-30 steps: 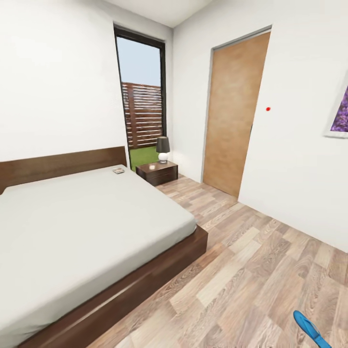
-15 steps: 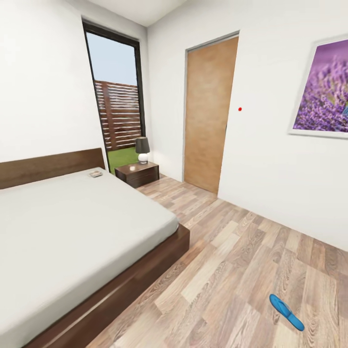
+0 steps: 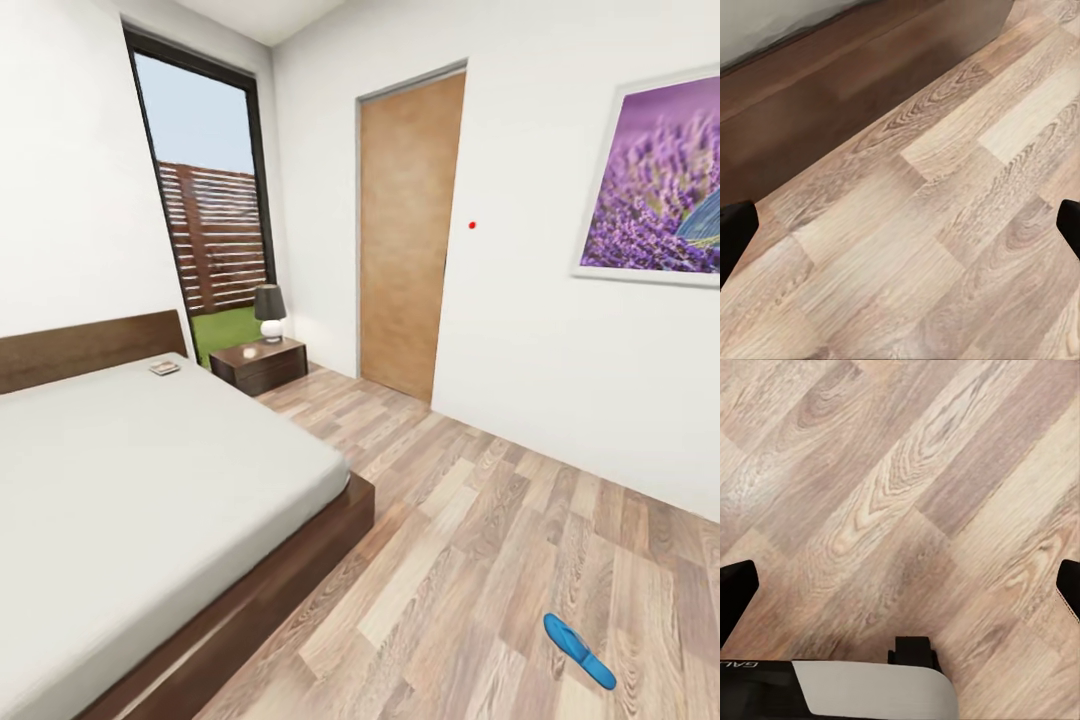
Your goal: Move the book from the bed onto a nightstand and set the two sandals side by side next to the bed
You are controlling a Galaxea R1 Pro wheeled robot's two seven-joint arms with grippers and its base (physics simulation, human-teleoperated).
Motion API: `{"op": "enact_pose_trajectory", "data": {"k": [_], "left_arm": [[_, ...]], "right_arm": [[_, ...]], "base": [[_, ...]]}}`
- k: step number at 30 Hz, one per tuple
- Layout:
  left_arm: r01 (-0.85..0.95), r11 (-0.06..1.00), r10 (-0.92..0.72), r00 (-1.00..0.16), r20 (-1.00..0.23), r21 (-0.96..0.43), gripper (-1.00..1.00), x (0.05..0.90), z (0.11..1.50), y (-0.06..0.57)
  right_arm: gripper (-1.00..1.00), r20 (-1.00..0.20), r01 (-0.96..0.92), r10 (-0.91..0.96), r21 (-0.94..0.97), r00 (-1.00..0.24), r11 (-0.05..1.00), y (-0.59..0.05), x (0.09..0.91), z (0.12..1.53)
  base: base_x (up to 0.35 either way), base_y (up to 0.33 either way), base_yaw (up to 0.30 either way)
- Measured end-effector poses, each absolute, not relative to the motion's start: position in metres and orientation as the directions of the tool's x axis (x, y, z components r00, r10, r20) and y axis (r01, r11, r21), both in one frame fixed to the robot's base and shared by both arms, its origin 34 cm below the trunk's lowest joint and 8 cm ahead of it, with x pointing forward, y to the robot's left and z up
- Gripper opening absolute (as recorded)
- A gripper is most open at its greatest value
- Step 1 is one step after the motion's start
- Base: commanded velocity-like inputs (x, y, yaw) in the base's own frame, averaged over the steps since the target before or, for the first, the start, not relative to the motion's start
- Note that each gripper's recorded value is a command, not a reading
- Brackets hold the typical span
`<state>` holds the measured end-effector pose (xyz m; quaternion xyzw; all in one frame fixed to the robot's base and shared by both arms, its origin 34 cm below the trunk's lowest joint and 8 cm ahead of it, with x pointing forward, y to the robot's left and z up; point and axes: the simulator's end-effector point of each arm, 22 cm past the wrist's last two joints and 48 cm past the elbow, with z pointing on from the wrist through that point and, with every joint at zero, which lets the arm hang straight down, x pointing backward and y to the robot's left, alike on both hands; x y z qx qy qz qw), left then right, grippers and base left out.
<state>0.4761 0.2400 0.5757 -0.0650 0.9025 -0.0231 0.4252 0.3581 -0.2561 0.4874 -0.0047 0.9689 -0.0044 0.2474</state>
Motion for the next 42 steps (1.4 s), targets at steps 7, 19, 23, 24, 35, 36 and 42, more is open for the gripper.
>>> {"op": "enact_pose_trajectory", "data": {"k": [7,19,23,24,35,36,42], "left_arm": [[-0.097,0.991,-0.137,-0.630,-0.764,-0.097,1.00,0.4761,0.5757,0.2400],[-0.097,0.991,-0.137,-0.631,-0.764,-0.097,1.00,0.4760,0.5754,0.2399],[-0.097,0.991,-0.137,-0.631,-0.763,-0.097,1.00,0.4760,0.5753,0.2399],[-0.097,0.991,-0.137,-0.631,-0.763,-0.097,1.00,0.4760,0.5753,0.2399],[-0.098,0.990,-0.137,-0.631,-0.764,-0.097,1.00,0.4760,0.5754,0.2400],[-0.098,0.990,-0.137,-0.631,-0.764,-0.097,1.00,0.4761,0.5754,0.2401],[-0.098,0.990,-0.137,-0.631,-0.763,-0.097,1.00,0.4759,0.5753,0.2400]], "right_arm": [[1.00,-0.480,-0.011,-0.015,-0.012,-0.877,1.000,-0.2550,0.3581,0.4874],[1.00,-0.479,-0.008,-0.012,-0.010,-0.878,1.000,-0.2557,0.3578,0.4872],[1.00,-0.479,-0.008,-0.012,-0.010,-0.878,1.000,-0.2557,0.3579,0.4872],[1.00,-0.479,-0.008,-0.012,-0.010,-0.878,1.000,-0.2557,0.3580,0.4872],[1.00,-0.478,-0.009,-0.011,-0.006,-0.878,1.000,-0.2543,0.3579,0.4872],[1.00,-0.478,-0.009,-0.011,-0.006,-0.878,1.000,-0.2542,0.3579,0.4871],[1.00,-0.479,-0.009,-0.012,-0.007,-0.878,1.000,-0.2550,0.3580,0.4872]], "base": [[0.325,0.000,-0.001],[0.270,0.000,-0.132],[0.192,0.000,-0.278],[0.189,0.000,-0.279],[0.187,0.000,-0.109],[0.187,0.000,-0.009],[0.187,0.000,-0.009]]}}
